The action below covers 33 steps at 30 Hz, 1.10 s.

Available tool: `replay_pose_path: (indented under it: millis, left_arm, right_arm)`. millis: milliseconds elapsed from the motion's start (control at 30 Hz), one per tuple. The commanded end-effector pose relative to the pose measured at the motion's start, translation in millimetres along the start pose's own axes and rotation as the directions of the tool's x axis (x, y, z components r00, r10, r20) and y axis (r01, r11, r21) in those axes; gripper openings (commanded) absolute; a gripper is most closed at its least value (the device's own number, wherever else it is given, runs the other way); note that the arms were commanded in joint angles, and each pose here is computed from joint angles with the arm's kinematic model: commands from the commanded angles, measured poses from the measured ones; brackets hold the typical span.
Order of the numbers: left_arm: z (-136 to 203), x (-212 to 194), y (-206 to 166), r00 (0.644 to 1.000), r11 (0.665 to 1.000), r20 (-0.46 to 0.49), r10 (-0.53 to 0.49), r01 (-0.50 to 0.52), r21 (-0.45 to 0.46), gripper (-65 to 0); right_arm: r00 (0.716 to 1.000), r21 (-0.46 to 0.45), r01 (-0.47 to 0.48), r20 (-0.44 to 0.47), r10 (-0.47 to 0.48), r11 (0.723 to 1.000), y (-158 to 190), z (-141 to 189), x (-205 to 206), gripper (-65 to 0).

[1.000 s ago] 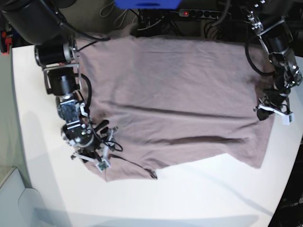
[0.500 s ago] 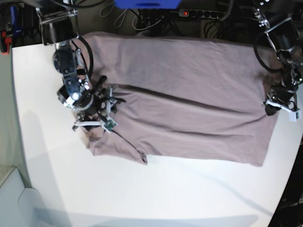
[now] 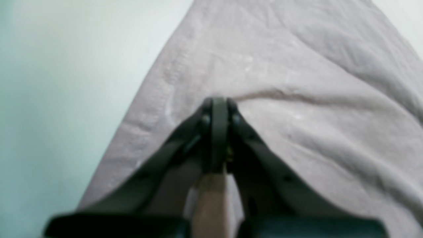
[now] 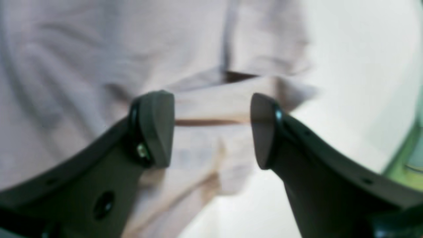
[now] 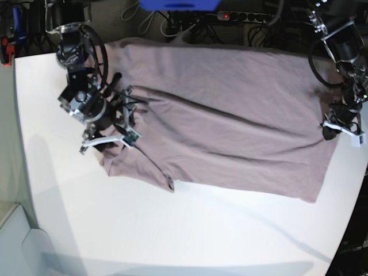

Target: Layout the t-shirt on the table in an organized manner, then fold the t-shirt properly

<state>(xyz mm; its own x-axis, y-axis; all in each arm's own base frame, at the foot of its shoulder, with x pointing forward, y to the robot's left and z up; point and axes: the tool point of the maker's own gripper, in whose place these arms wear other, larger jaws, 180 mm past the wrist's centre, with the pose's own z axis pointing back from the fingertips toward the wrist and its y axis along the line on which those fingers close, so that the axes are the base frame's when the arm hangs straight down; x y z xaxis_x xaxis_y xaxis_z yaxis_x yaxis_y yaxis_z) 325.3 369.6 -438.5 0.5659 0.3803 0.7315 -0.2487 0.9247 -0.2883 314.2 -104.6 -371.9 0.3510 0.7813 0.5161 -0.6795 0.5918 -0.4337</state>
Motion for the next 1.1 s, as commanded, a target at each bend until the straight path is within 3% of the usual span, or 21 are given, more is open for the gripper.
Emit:
replay_pose_path:
  millis: [0,167,400,1067]
  left_arm:
    - [3.7,-18.2,15.5,0.994,0.997,-0.104,-0.027,0.034,0.062,-65.0]
    - [3.7,-18.2,15.3,0.994,0.998,-0.104,-0.028,0.034,0.061,-65.0]
    - [3.7,-18.2,15.3,0.994,0.998,-0.104,-0.028,0.034,0.061,-65.0]
    - [3.6,-18.0,15.3,0.994,0.998,-0.103,-0.028,0.034,0.061,-65.0]
  right_arm:
    - [0.998,-0.033,-0.006,0.057,0.008,0.999,-17.1,1.7,19.4,-28.5]
    - [0.998,-0.015,0.02,0.057,-0.019,1.0,-28.3,-20.9,30.1,-29.7]
    - [0.998,0.04,0.061,0.028,-0.062,0.997,-33.7,-53.6,29.7,-39.4]
    - [0.996,0.068,0.081,0.024,-0.083,0.994,-25.3,-60.3,20.6,-40.0]
